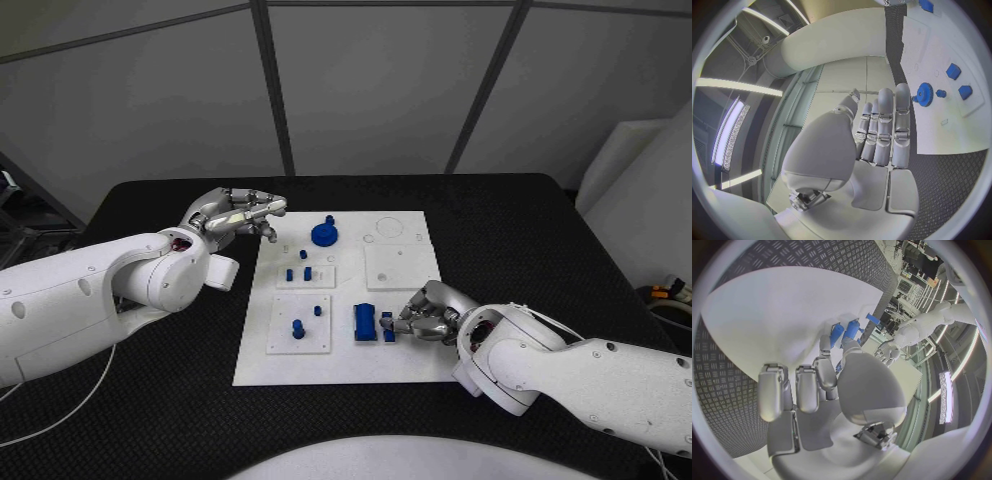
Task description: Assemble the parts on the task board
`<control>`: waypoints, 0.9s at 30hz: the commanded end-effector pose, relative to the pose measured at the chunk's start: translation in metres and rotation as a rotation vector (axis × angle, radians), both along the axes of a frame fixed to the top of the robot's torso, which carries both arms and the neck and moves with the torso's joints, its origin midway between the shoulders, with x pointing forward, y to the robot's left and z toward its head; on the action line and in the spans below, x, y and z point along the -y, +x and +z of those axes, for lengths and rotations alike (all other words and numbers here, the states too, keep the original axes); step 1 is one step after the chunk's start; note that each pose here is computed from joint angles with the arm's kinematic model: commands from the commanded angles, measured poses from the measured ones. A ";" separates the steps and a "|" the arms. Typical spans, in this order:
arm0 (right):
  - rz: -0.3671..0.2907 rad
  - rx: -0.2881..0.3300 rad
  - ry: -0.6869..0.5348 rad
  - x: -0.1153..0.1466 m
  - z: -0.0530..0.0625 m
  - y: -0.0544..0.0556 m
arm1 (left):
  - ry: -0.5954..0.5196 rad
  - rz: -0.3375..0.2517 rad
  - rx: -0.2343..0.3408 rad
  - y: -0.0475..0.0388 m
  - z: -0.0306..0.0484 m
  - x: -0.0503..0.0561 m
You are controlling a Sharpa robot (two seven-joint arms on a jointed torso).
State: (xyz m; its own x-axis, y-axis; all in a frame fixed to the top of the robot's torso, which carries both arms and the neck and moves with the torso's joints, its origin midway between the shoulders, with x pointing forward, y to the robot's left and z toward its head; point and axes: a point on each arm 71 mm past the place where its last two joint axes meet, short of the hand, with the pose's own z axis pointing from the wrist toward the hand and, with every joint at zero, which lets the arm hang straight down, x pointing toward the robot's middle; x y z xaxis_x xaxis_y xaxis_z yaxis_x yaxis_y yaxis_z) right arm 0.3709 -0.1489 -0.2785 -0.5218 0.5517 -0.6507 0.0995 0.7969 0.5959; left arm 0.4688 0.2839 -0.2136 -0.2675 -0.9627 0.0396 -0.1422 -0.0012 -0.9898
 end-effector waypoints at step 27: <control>0.138 0.096 -0.044 0.006 0.008 -0.004 | -0.004 -0.009 -0.003 0.0008 0.0004 0.000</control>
State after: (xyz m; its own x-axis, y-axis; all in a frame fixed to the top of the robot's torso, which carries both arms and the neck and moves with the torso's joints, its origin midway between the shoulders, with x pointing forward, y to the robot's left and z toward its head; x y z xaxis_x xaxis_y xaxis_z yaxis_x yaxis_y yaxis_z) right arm 0.3676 -0.1589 -0.2729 -0.5197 0.4940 -0.6970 0.0089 0.8189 0.5738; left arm 0.4693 0.2850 -0.2142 -0.2656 -0.9633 0.0386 -0.1458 0.0006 -0.9893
